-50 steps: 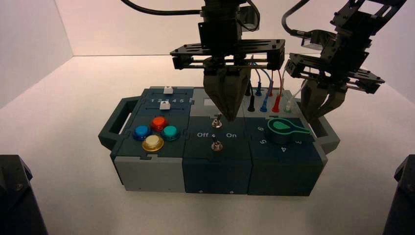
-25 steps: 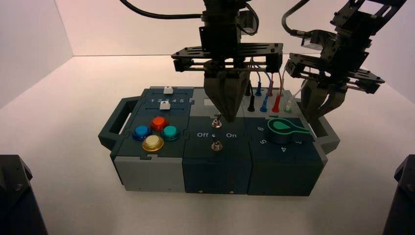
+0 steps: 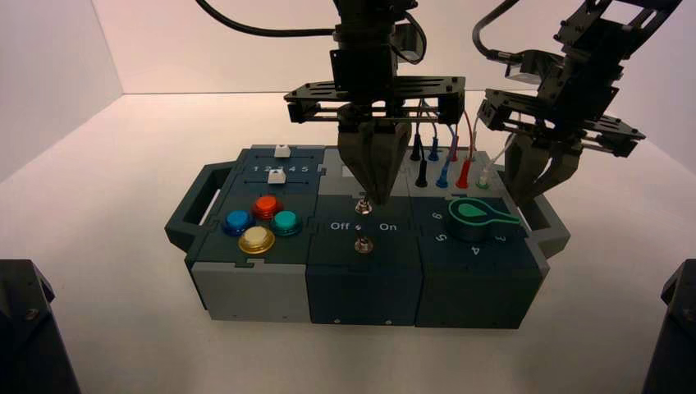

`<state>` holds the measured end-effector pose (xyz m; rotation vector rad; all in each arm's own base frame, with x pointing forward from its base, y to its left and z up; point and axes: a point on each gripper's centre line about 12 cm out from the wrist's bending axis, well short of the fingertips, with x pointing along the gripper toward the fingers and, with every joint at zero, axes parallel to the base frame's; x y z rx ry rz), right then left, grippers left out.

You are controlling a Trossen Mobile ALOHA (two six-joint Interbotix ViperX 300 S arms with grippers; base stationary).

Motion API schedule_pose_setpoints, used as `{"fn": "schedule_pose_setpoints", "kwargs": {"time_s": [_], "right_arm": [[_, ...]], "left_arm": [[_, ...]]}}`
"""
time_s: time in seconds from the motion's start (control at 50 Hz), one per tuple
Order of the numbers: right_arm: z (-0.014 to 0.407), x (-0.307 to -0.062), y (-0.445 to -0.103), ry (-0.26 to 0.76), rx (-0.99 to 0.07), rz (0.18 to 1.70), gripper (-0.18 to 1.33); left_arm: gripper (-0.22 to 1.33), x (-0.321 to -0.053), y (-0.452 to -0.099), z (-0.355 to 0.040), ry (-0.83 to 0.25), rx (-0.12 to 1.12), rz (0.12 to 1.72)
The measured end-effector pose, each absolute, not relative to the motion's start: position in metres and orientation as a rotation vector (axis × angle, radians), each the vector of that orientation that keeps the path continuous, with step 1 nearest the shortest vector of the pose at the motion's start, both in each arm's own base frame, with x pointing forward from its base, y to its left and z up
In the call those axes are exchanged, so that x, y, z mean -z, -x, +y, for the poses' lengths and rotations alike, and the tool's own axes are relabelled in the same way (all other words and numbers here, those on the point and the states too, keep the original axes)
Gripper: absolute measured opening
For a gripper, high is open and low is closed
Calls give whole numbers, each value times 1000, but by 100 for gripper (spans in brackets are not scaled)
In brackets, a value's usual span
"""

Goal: Flip the top switch off with the left gripper.

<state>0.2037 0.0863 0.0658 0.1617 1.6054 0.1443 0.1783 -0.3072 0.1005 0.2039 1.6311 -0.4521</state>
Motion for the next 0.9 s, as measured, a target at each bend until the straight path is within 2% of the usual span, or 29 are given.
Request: {"fn": "schedule_pose_setpoints", "kwargs": {"time_s": [0.9], "right_arm": [[86,-65,-204,-161,-144,1607,-18]], "left_arm": [[-17,-91,-180,-292,-180,412,1649]]}}
